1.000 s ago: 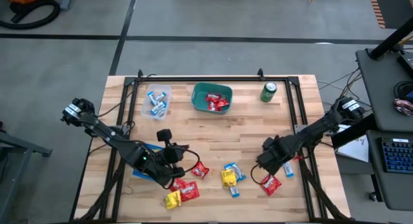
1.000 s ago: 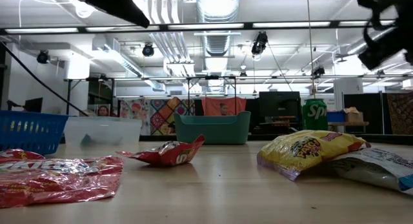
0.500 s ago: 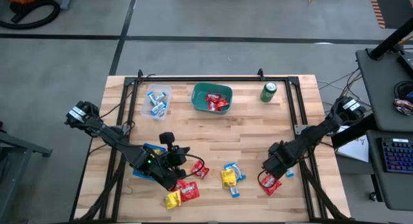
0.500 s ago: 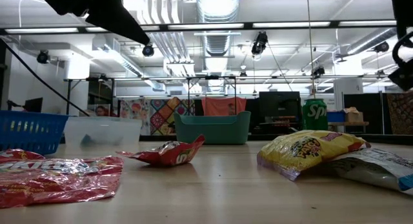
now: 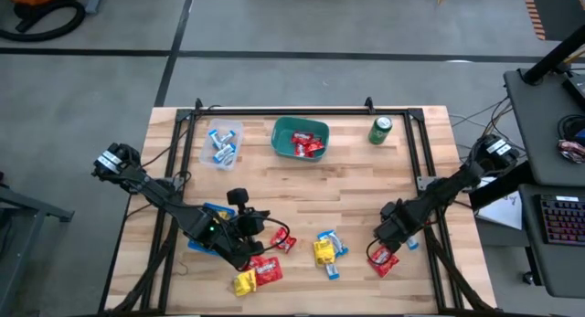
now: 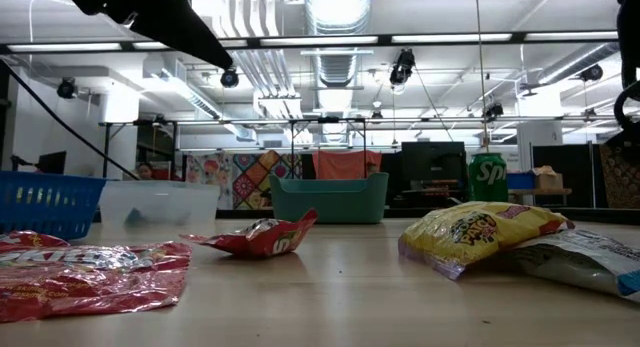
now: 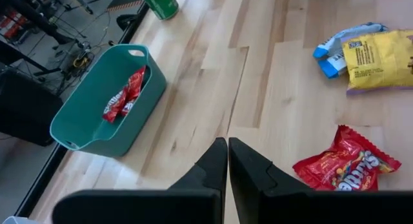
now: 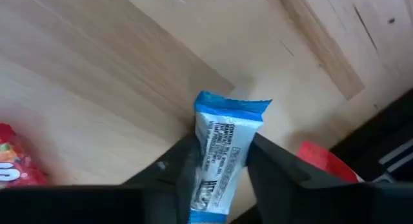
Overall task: Sort candy
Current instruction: Put the white candy into the transparent bin
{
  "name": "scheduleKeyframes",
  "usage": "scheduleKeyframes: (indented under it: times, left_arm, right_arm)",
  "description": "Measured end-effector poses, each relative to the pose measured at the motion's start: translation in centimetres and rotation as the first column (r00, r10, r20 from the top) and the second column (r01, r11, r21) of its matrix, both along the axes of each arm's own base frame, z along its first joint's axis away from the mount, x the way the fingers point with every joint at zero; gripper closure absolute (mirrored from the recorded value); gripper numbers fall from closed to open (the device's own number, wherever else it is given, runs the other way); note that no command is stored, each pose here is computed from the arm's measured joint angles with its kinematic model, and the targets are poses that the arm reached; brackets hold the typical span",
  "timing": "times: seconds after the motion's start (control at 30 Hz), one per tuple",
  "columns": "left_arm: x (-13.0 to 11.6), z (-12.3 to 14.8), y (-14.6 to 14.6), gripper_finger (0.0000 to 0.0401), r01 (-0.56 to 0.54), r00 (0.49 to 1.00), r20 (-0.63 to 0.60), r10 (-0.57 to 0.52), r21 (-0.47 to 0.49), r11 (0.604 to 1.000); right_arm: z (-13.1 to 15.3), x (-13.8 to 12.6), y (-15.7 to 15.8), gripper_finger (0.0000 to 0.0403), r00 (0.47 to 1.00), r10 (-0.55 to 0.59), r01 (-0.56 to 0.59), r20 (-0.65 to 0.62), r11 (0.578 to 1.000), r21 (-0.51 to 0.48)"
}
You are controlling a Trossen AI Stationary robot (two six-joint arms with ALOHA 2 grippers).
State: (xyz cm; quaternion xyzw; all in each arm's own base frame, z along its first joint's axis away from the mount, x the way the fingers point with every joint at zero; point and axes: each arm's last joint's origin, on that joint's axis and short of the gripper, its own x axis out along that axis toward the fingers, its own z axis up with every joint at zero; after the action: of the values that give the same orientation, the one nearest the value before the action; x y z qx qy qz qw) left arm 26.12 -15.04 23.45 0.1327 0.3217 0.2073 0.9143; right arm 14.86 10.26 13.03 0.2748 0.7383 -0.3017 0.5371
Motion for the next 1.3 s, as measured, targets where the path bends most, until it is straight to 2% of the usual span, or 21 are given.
scheduleKeyframes:
  times: [0.13,0.23,0.37,0.43,0.57,0.63,0.7,0.77,0.9,1.07,1.2,1.3]
  left_arm:
    - [0.2,0.1,-0.1,0.0401,0.001,1.000,0.018,0.000,-0.015,1.000]
    - [0.6,0.3,-0.4,0.0401,0.053,0.998,0.028,-0.051,-0.074,0.996]
    - [1.2,0.7,-1.2,0.0401,0.198,0.980,0.042,-0.194,-0.152,0.968]
    - [1.5,1.0,-1.6,0.0401,0.258,0.966,0.062,-0.251,-0.167,0.951]
    - [1.9,1.5,-1.9,0.0401,0.318,0.946,0.115,-0.302,-0.159,0.935]
    - [2.3,1.7,-2.0,0.0401,0.325,0.941,0.146,-0.305,-0.144,0.935]
    - [2.8,1.6,-2.0,0.0401,0.322,0.939,0.171,-0.299,-0.122,0.939]
    - [3.4,1.5,-2.0,0.0400,0.324,0.934,0.198,-0.298,-0.112,0.940]
    - [4.7,1.0,-1.8,0.0385,0.313,0.929,0.241,-0.282,-0.104,0.944]
    - [6.3,-0.3,-1.7,0.0346,0.294,0.922,0.296,-0.250,-0.117,0.949]
    - [7.4,-1.3,-1.6,0.0307,0.283,0.918,0.323,-0.231,-0.123,0.951]
    - [7.9,-1.9,-1.6,0.0277,0.277,0.916,0.333,-0.223,-0.125,0.953]
  right_arm:
    - [0.1,0.2,0.1,0.0354,0.999,0.016,-0.017,0.043,1.000,0.009]
    - [0.1,0.3,0.1,0.0382,0.998,0.039,-0.039,0.058,0.999,0.011]
    - [0.6,0.7,0.2,0.0374,0.992,0.067,-0.068,0.102,0.998,0.002]
    - [1.1,1.2,0.4,0.0368,0.982,0.084,-0.081,0.171,0.996,-0.024]
    - [2.7,2.3,0.6,0.0370,0.937,0.122,-0.094,0.327,0.990,-0.100]
    - [3.7,3.0,0.7,0.0374,0.893,0.162,-0.109,0.421,0.983,-0.149]
    - [4.6,3.7,0.8,0.0375,0.825,0.224,-0.124,0.519,0.968,-0.220]
    - [5.5,4.4,0.9,0.0375,0.732,0.292,-0.129,0.615,0.946,-0.297]
    - [7.1,6.3,1.4,0.0375,0.483,0.457,-0.132,0.747,0.882,-0.453]
    - [8.4,8.6,2.2,0.0375,0.161,0.626,-0.105,0.763,0.780,-0.617]
    - [8.8,9.7,2.6,0.0375,-0.071,0.718,-0.097,0.692,0.686,-0.721]
    - [9.2,10.0,2.7,0.0375,-0.192,0.743,-0.083,0.641,0.638,-0.765]
